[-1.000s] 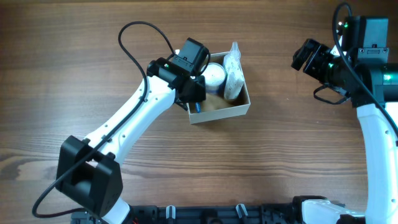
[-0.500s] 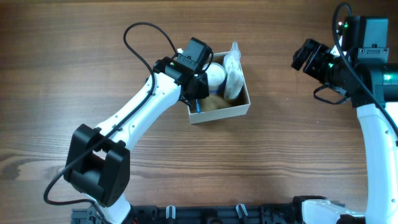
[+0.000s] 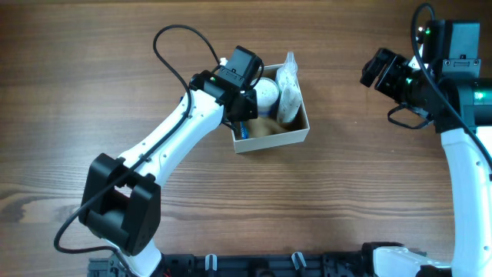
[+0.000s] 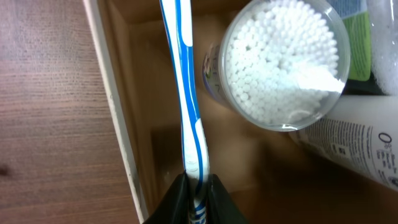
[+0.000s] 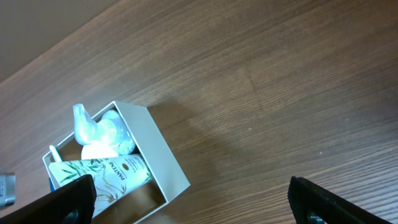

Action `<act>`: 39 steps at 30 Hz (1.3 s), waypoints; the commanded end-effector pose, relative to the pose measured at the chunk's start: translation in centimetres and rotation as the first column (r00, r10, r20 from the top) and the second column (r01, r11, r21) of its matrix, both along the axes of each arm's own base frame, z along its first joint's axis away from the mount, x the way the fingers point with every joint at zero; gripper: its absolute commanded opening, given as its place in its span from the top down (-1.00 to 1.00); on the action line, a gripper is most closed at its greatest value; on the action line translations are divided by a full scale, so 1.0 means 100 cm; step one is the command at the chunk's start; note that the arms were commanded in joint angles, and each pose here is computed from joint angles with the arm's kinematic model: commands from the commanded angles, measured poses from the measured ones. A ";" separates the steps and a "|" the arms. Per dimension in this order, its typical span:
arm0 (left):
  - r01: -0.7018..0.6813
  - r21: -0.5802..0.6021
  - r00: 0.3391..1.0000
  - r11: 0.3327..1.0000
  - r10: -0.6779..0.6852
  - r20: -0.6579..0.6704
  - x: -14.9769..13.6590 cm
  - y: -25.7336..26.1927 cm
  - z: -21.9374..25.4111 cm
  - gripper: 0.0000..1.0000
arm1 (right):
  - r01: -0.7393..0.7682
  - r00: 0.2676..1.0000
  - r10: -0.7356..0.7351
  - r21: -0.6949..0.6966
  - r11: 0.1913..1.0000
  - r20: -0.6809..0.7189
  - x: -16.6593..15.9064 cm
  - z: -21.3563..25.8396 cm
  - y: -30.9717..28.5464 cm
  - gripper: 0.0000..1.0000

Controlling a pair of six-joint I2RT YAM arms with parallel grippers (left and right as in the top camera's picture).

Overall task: Pack container
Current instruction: 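Carry the toothbrush over the box and lower it inside, then release the toothbrush in the box and withdraw the left gripper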

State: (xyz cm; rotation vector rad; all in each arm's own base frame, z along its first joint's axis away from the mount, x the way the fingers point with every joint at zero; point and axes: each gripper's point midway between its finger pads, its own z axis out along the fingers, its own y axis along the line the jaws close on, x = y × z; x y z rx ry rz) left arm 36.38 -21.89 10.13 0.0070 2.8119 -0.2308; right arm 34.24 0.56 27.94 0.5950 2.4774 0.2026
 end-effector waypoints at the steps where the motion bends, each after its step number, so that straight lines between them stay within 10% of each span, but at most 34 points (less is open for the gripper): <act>1: 0.076 0.033 0.997 0.997 -0.076 0.007 0.000 0.003 0.000 0.75 | 0.004 1.000 -0.004 0.017 1.000 0.006 0.003 0.002 0.002 -0.99; 11: 0.043 0.126 0.999 0.991 -0.044 0.000 0.001 0.042 0.007 -0.29 | 0.004 1.000 -0.004 0.017 1.000 0.006 0.003 0.002 0.002 -1.00; 18: -0.118 0.087 0.993 0.989 0.120 -0.017 0.033 0.134 0.007 -0.38 | 0.004 1.000 -0.004 0.017 1.000 0.006 0.003 0.002 0.002 -0.99; 26: -0.040 -0.161 0.998 0.986 0.031 -0.056 0.008 0.094 0.042 -0.36 | 0.004 1.000 -0.004 0.017 1.000 0.006 0.003 0.002 0.002 -0.99; 31: -0.159 0.063 0.987 0.985 0.157 0.028 0.014 0.118 0.042 -0.40 | 0.004 1.000 -0.004 0.017 1.000 0.006 0.003 0.002 0.002 -0.99; 39: -0.186 0.108 0.979 0.977 0.175 0.106 0.039 0.168 0.048 -0.33 | 0.004 1.000 -0.004 0.017 1.000 0.006 0.003 0.002 0.002 -0.99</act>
